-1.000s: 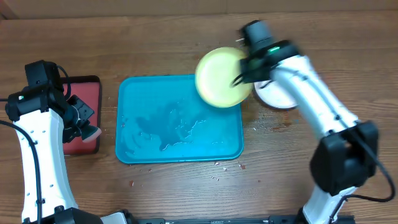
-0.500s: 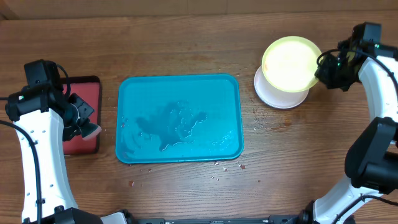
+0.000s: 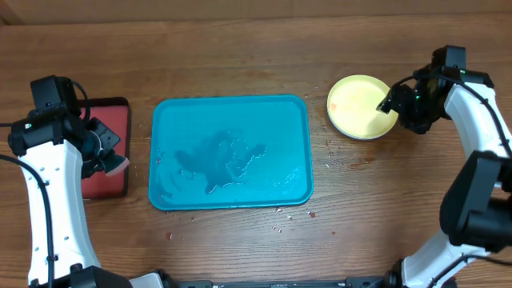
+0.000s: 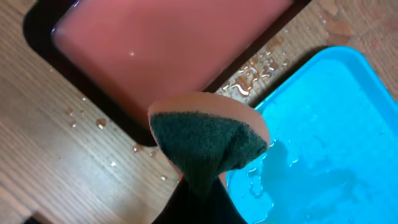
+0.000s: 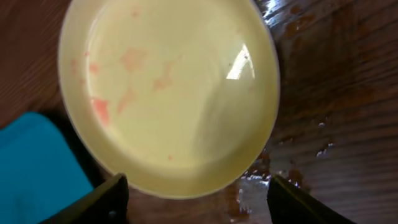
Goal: Clean dirty plates on tray and stack at the side
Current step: 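Stack the yellow plate on the plate pile and release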
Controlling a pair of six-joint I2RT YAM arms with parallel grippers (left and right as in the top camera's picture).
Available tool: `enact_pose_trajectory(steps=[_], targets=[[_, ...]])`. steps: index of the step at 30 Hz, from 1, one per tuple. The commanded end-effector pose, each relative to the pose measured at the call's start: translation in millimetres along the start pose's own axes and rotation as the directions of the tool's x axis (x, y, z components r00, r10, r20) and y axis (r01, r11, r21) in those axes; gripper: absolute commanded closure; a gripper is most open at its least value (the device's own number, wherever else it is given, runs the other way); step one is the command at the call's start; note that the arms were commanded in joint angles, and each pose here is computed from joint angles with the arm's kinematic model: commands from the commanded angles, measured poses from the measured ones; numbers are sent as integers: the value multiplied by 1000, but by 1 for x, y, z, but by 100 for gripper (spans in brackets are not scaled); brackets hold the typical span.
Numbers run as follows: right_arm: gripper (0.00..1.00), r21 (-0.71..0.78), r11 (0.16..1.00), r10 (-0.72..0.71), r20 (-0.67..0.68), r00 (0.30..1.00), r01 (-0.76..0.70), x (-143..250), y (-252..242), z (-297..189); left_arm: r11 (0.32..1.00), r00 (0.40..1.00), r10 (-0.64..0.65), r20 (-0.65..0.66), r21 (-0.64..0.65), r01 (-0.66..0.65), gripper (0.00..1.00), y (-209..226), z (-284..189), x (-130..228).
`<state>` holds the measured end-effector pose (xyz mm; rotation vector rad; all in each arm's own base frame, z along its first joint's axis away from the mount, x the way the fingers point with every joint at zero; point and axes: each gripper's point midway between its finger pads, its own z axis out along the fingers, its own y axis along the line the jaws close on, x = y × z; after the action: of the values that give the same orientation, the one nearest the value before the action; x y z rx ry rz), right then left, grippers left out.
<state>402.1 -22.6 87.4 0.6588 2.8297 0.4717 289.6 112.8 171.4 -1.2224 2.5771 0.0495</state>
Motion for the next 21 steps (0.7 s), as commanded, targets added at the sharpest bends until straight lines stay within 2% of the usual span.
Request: enact_pose_trajectory(steps=[1,6,9,13,14,16,18,19,21], targets=[[26,-87,992,-84,114,990,94,12,44,-64,999,1000,16,-13,-36,-17,94,6,22,1],[26,-118,971,-194,132,972,210,60,82,-107,998,999,-36,4,-45,36,92,13,56,-19],[26,-135,936,-313,109,944,326,97,106,-119,995,996,-89,15,-43,89,96,22,78,-38],[25,-166,885,-428,76,901,434,135,135,-119,990,993,-121,-9,-70,121,95,32,111,-47],[17,-176,870,-456,69,887,461,143,142,-118,989,992,-124,-23,-79,122,95,34,121,-46],[11,-192,845,-496,66,866,499,154,154,-116,988,991,-128,-41,-90,124,95,35,134,-45],[0,-217,808,-546,75,834,548,168,171,-114,988,990,-127,-53,-97,122,90,35,150,-45],[0,-226,794,-563,78,823,565,174,177,-114,988,991,-127,-52,-96,122,88,34,155,-46],[0,-226,787,-573,76,816,574,181,183,-112,988,991,-128,-44,-93,123,71,34,159,-49]])
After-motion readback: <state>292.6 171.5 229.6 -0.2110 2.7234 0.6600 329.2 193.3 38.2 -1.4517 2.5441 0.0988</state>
